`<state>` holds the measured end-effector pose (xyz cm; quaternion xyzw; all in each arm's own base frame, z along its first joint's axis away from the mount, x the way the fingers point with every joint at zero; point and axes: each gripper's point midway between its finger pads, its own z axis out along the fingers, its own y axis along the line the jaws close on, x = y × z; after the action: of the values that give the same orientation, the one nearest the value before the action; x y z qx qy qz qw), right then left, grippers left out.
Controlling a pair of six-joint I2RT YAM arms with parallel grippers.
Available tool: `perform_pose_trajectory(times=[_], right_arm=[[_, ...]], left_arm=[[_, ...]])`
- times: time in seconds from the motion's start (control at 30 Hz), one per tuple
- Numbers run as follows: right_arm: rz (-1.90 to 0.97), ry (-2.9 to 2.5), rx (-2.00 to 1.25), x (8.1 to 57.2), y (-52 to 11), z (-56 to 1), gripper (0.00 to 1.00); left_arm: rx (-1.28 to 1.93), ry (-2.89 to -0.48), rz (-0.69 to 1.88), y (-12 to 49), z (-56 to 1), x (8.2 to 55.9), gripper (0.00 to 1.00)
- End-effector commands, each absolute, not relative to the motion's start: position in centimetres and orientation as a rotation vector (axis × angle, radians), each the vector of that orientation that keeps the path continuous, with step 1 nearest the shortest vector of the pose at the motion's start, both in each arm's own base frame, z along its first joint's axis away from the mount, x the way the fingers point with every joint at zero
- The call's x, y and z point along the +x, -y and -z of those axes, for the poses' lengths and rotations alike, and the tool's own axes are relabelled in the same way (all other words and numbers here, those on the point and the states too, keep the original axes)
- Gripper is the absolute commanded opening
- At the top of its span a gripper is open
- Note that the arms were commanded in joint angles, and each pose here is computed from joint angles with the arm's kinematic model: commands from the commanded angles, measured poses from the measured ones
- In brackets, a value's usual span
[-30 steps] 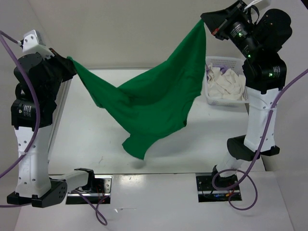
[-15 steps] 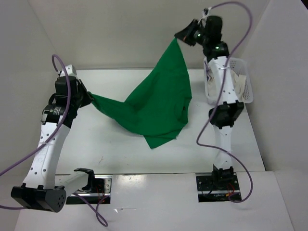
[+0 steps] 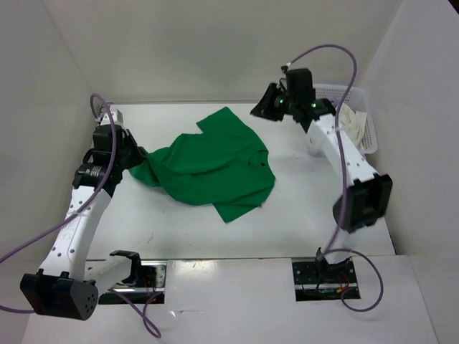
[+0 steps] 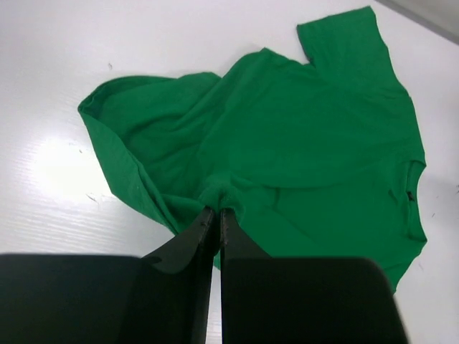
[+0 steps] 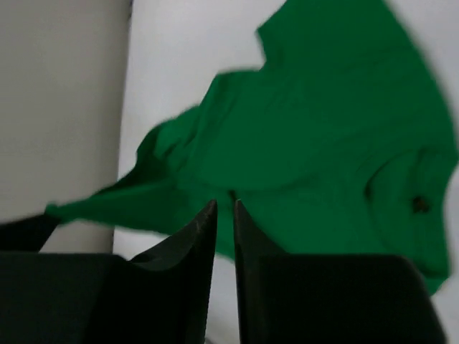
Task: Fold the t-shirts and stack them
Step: Flatten out the tshirt
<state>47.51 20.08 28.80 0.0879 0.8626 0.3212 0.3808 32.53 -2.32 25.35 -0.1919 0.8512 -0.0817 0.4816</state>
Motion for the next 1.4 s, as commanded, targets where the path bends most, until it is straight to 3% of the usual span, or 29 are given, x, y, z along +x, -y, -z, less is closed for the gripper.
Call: perform_pose_trajectory(times=[0.0,0.07,0.13,0.23,0.3,0.37,0.47,0.6,0.97,1.07,1.17,1.2,1.33,1.37], right_arm=[[-0.811,-2.265,0.213,42.3,-21.7,-24.4,0.18],[-0.745,-2.390,0.284,39.6,-20.3,-18.7,0.10],[-0.660,-2.412,0.378,37.8,-18.5,-16.0,0.10],[-0.593,-2.442,0.462,36.4,-16.8,-13.3,0.25],[-0.548,-2.453,0.497,36.1,-15.7,-12.0,0.37],[-0.452,-2.473,0.557,36.1,-13.8,-10.0,0.42],[-0.389,-2.512,0.597,36.0,-12.7,-7.6,0.46],[-0.368,-2.538,0.615,36.4,-12.4,-5.9,0.47],[-0.374,-2.599,0.620,35.9,-12.8,-2.5,0.47],[-0.398,-2.615,0.615,36.1,-13.3,-1.9,0.41],[-0.393,-2.604,0.628,37.0,-13.4,-2.0,0.27],[-0.400,-2.593,0.625,37.4,-13.5,-2.4,0.18],[-0.422,-2.548,0.638,38.4,-13.4,-3.4,0.05],[-0.422,-2.491,0.619,39.9,-13.4,-5.5,0.03]], left_arm=[[-0.457,-2.013,0.262,2.9,-26.3,31.8,0.09],[-0.451,-2.029,0.253,2.8,-25.8,31.3,0.11],[-0.444,-2.077,0.233,2.7,-24.7,30.4,0.22],[-0.473,-2.064,0.098,0.8,-25.5,29.2,0.50],[-0.534,-2.018,-0.032,-1.3,-26.7,28.6,0.62],[-0.562,-1.962,-0.098,-2.6,-28.4,28.6,0.70],[-0.583,-1.935,-0.131,-3.2,-29.1,28.8,0.71],[-0.529,-2.020,0.051,-0.1,-24.4,29.8,0.76],[-0.680,-2.159,0.142,-1.6,-15.0,32.8,0.78],[-0.766,-2.236,0.174,-2.5,-12.2,32.9,0.78],[-0.826,-2.301,0.176,-2.5,-9.7,32.9,0.77],[-0.853,-2.320,0.197,-2.4,-8.8,32.8,0.74],[-0.931,-2.364,0.193,-2.6,-6.0,32.6,0.63],[-0.950,-2.372,0.141,-3.2,-5.3,32.1,0.56]])
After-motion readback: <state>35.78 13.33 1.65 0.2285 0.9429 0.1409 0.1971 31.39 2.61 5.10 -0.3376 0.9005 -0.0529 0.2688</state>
